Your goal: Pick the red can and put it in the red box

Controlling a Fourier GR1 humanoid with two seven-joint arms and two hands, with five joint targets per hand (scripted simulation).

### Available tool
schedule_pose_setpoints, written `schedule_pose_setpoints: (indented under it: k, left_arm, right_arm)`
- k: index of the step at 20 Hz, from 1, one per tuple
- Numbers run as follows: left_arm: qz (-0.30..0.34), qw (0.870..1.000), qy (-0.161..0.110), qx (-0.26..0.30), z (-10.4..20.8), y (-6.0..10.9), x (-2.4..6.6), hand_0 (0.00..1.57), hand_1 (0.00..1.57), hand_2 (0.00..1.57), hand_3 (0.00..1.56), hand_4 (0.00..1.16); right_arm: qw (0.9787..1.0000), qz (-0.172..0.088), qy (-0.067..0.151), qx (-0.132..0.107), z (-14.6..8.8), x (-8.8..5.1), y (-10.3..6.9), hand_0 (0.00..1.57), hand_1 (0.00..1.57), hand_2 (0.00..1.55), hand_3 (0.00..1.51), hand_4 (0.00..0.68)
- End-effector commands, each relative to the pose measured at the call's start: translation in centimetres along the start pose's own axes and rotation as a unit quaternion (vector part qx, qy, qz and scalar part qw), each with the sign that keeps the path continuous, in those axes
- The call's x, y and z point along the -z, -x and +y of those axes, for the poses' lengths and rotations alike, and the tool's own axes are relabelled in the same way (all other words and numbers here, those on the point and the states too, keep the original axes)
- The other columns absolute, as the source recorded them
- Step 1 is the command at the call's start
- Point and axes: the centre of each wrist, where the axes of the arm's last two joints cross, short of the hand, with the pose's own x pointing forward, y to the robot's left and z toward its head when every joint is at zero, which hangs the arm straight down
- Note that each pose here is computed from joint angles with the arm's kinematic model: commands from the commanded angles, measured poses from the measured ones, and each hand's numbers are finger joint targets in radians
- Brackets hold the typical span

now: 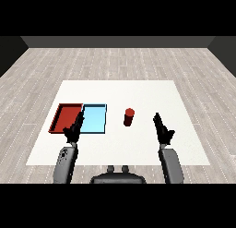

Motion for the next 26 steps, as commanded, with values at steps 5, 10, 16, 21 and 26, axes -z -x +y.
schedule_pose_setpoints:
  k: [5,10,16,21,26]
  left_arm:
    - [0.008,1.000,-0.020,0.022,1.4,0.4,-0.66,0.00,0.00,0.00,0.00,0.00]
    - [-0.180,0.983,-0.030,-0.026,1.3,-2.0,0.46,0.00,0.00,0.00,0.00,0.00]
    - [-0.185,0.982,-0.020,-0.024,2.3,0.8,-1.24,0.00,0.00,0.00,0.00,0.00]
    - [-0.189,0.982,-0.025,-0.021,4.2,0.0,-2.39,0.00,0.00,0.00,0.00,0.00]
    - [-0.186,0.982,-0.031,-0.025,1.7,-0.7,-2.60,0.00,0.00,0.00,0.00,0.00]
  right_arm:
    - [0.9995,0.019,-0.002,-0.027,0.8,3.7,-0.2,0.00,0.00,0.00,0.00,0.000]
    - [0.9911,-0.116,-0.045,0.047,1.7,3.6,-0.4,0.00,0.00,0.00,0.00,0.000]
    - [0.9906,-0.117,-0.053,0.046,2.6,4.1,0.3,0.00,0.00,0.00,0.00,0.000]
    - [0.9910,-0.119,-0.037,0.050,2.8,5.1,-0.7,0.00,0.00,0.00,0.00,0.000]
    - [0.9909,-0.117,-0.045,0.049,1.1,5.5,0.3,0.00,0.00,0.00,0.00,0.000]
